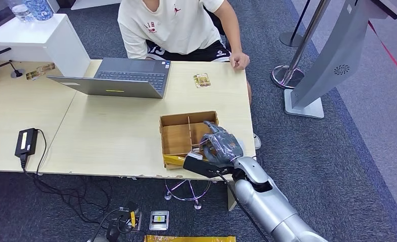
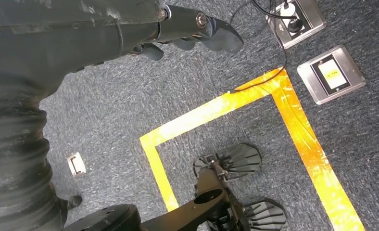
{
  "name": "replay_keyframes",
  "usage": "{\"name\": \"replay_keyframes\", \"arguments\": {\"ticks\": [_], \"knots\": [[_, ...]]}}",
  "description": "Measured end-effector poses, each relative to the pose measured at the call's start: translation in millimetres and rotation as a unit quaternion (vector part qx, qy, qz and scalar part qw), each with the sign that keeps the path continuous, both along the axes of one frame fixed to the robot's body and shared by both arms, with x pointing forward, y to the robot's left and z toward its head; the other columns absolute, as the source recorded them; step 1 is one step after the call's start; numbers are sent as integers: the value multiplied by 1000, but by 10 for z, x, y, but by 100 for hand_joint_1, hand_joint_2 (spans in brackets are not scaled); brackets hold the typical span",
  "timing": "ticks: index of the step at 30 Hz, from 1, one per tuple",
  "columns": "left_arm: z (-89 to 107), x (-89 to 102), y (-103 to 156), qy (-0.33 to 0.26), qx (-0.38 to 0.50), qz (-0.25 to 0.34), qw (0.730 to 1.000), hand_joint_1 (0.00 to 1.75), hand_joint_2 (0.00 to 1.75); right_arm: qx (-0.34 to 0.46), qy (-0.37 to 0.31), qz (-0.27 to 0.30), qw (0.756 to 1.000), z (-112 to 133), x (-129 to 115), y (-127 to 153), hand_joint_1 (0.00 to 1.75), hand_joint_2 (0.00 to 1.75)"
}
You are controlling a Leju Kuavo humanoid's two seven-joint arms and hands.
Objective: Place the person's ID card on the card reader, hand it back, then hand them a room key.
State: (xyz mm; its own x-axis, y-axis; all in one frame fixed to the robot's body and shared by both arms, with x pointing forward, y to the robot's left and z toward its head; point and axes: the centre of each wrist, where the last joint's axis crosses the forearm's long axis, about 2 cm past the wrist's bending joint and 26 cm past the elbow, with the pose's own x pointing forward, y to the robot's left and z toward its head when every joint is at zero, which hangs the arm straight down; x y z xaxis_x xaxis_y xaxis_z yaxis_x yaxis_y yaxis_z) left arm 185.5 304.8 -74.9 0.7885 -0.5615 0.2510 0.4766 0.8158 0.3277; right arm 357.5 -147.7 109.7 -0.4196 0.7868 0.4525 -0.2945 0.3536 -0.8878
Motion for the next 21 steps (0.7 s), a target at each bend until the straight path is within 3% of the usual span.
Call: {"name": "replay_keyframes", "arguments": {"ticks": [8, 12, 15, 16, 18, 20, 21], "knots": [[-1, -3, 0, -9, -5, -2, 1000, 0, 175, 50, -47, -25, 997, 274, 136, -9, 175, 175], [-1, -3, 0, -10, -6, -2, 1000, 0, 175, 52, -49, -26, 997, 286, 142, -10, 175, 175], [-5, -12, 5, -13, -7, -3, 1000, 0, 175, 76, -79, -39, 993, 486, 228, -24, 175, 175], [-7, -18, 12, -16, -7, -4, 1000, 0, 175, 98, -109, -47, 988, 715, 314, -41, 175, 175], [-13, -36, 37, -21, -10, -1, 1000, 0, 175, 170, -217, -45, 960, 1592, 548, -128, 175, 175], [-21, -58, 55, -26, -13, 4, 1000, 0, 175, 222, -313, -23, 923, 2385, 611, -206, 175, 175], [-25, -67, 58, -27, -13, 5, 1000, 0, 175, 229, -332, -15, 915, 2546, 608, -201, 175, 175]]}}
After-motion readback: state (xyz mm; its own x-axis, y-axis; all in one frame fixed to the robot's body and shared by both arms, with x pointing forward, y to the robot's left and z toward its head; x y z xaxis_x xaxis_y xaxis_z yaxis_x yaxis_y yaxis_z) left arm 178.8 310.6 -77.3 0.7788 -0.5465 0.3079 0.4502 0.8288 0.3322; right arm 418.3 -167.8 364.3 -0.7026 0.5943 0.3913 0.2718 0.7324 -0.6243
